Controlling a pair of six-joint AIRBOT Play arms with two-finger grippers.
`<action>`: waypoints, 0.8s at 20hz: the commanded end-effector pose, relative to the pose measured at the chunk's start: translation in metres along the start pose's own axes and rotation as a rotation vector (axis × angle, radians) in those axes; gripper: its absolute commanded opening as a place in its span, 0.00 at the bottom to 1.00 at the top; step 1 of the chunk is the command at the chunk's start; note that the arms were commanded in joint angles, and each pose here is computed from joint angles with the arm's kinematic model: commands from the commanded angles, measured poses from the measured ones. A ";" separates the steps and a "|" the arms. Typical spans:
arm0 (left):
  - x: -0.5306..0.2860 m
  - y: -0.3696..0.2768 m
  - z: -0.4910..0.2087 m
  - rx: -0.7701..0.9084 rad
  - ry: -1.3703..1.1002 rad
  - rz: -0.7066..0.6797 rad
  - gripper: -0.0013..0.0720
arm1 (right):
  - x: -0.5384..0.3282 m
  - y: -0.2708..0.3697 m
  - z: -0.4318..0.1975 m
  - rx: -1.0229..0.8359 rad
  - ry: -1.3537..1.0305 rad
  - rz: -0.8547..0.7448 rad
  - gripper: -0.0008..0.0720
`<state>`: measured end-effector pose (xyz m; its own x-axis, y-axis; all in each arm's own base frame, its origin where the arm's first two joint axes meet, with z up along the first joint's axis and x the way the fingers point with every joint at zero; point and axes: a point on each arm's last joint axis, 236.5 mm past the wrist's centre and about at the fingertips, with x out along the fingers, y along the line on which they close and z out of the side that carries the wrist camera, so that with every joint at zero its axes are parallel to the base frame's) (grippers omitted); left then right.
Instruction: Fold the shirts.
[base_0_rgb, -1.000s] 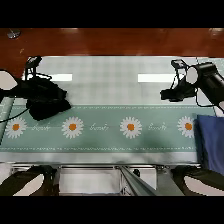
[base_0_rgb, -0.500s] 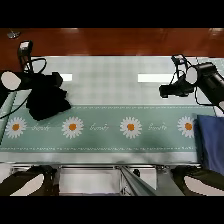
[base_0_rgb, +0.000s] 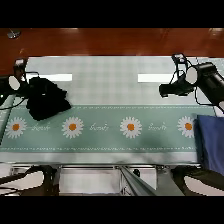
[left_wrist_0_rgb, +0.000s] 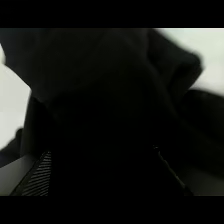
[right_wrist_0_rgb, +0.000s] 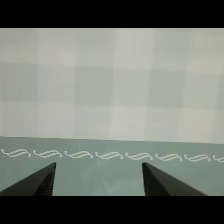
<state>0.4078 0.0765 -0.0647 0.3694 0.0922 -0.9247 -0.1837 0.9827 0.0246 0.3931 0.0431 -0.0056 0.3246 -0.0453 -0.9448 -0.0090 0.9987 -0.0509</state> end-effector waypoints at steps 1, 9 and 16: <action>0.023 0.001 -0.063 -0.107 0.272 -0.018 0.97 | 0.000 0.003 0.000 0.009 0.000 0.010 0.86; -0.058 -0.079 -0.001 -0.098 0.135 -0.385 0.08 | -0.033 0.001 -0.004 0.028 -0.025 0.023 0.86; -0.307 -0.126 0.108 0.045 -0.529 -0.594 0.08 | -0.146 -0.008 0.008 0.056 -0.317 0.071 0.86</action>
<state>0.4305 -0.0328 0.1521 0.6506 -0.3476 -0.6753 0.0589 0.9095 -0.4114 0.3670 0.0434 0.0964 0.5193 0.0080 -0.8545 0.0115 0.9998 0.0163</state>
